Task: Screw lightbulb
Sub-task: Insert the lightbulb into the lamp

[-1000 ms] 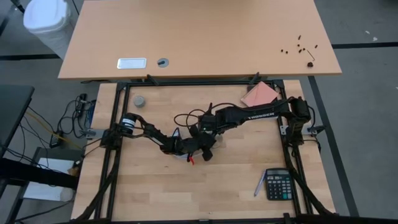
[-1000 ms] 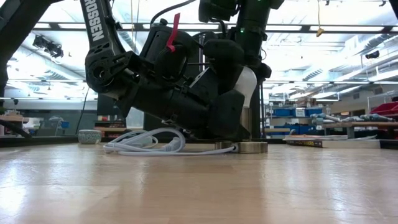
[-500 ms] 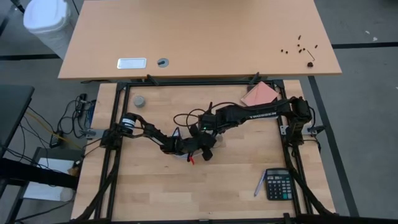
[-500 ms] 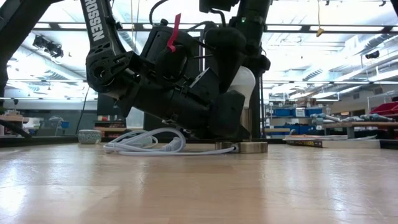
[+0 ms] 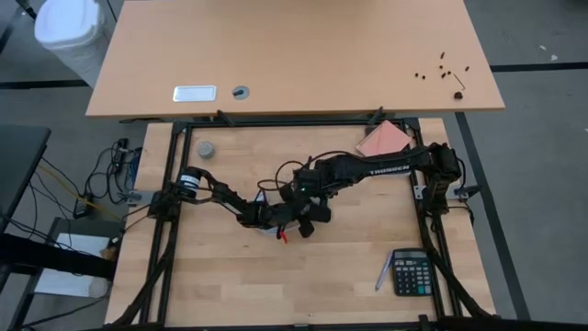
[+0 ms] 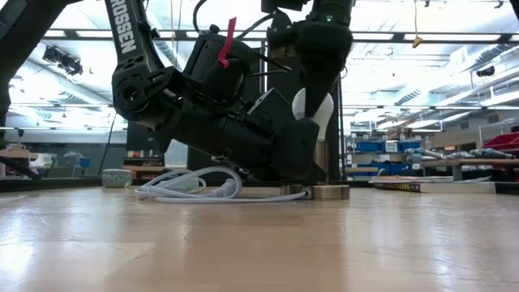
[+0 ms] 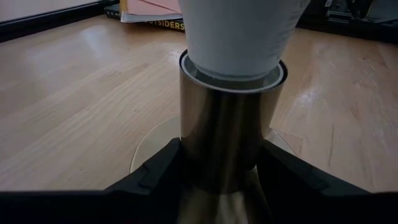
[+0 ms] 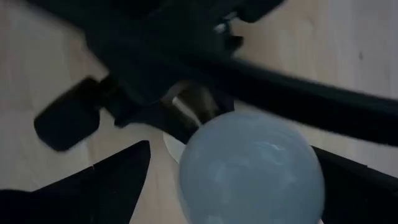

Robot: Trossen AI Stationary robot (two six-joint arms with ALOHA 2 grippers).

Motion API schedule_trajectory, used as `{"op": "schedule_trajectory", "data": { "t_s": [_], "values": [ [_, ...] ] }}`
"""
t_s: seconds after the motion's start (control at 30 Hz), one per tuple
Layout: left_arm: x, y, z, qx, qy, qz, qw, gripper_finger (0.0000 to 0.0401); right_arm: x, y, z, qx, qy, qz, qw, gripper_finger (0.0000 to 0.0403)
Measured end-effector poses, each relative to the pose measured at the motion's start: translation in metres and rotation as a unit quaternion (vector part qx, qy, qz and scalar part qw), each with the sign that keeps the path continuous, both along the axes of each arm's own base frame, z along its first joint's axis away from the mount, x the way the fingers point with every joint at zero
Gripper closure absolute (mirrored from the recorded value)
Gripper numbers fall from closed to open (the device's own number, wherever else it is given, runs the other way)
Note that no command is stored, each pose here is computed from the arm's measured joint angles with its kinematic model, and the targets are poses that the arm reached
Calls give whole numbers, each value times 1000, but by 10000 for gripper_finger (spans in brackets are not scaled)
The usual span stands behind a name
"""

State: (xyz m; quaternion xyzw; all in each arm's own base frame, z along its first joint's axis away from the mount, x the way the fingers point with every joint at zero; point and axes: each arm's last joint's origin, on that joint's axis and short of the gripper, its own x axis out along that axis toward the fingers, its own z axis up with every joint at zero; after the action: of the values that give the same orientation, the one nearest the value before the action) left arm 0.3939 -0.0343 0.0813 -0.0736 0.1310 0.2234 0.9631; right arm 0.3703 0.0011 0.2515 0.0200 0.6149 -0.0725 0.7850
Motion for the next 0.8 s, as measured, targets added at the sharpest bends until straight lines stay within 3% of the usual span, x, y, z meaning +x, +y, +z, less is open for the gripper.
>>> {"op": "schedule_trajectory", "data": {
  "t_s": [0.17, 0.37, 0.8],
  "values": [
    [0, 0, 0, -1, 0, -2, 1000, 208, 0, 4, 0, -23, 8, 100, 995, 5],
    [0, -1, 0, -5, 0, -9, 1000, 208, 0, 6, 0, -47, 16, 173, 984, 5],
    [0, -1, 0, -8, -1, -17, 1000, 208, -1, 5, -4, -60, 28, 224, 972, 4]
  ]
}}
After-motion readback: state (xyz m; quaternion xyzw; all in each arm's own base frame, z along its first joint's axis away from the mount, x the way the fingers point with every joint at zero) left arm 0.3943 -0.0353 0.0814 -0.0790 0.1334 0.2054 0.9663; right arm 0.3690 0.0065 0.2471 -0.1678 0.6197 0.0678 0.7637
